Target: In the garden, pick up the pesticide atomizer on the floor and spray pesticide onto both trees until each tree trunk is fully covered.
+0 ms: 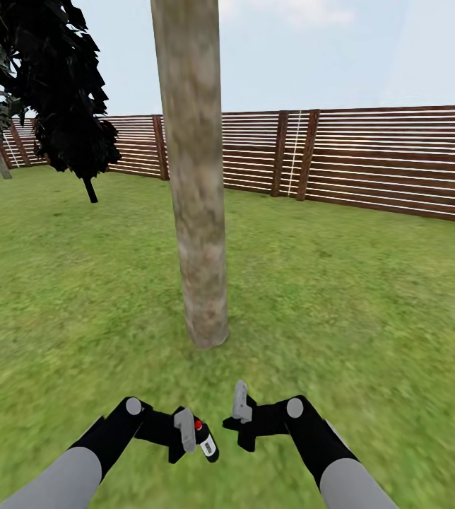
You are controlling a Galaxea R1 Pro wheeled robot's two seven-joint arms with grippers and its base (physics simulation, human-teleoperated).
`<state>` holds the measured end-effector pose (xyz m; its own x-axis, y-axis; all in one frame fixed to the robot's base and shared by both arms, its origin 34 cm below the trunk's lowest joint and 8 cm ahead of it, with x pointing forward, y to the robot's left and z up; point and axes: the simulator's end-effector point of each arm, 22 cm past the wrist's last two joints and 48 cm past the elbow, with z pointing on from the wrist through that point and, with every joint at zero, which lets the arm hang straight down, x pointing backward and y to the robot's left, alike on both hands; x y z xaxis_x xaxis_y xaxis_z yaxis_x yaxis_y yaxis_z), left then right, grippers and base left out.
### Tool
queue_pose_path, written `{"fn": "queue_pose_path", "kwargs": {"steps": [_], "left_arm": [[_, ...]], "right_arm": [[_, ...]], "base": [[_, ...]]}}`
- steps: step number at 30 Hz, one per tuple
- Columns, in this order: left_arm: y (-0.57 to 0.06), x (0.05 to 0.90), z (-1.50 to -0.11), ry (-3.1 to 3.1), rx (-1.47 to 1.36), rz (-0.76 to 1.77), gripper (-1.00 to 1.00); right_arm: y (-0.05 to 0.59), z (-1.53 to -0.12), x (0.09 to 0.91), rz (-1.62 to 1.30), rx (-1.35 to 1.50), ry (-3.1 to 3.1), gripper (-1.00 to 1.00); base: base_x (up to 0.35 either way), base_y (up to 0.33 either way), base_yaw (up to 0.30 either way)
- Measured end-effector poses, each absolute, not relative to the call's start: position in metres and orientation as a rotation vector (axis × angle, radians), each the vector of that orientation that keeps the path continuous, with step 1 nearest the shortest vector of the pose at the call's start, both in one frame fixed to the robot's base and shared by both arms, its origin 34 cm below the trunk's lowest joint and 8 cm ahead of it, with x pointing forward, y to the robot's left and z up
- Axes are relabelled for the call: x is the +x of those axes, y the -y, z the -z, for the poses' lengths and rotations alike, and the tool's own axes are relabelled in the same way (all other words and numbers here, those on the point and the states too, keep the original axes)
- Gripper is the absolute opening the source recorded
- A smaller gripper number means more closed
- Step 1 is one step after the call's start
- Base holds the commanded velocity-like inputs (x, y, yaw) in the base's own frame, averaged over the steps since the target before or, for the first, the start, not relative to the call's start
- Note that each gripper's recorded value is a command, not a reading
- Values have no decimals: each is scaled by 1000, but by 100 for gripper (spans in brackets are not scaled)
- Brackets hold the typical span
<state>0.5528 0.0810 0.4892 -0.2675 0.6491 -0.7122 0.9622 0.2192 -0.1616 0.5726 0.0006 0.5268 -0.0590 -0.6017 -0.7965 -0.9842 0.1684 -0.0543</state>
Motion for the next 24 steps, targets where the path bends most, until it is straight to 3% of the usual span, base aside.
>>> {"fn": "queue_pose_path", "kwargs": {"steps": [24], "left_arm": [[-60, 555, -494, -1974, 1455, 830, -100]], "right_arm": [[1, -539, 586, -651, -1509, -1717, -100]], "base": [[0, 0, 0]]}}
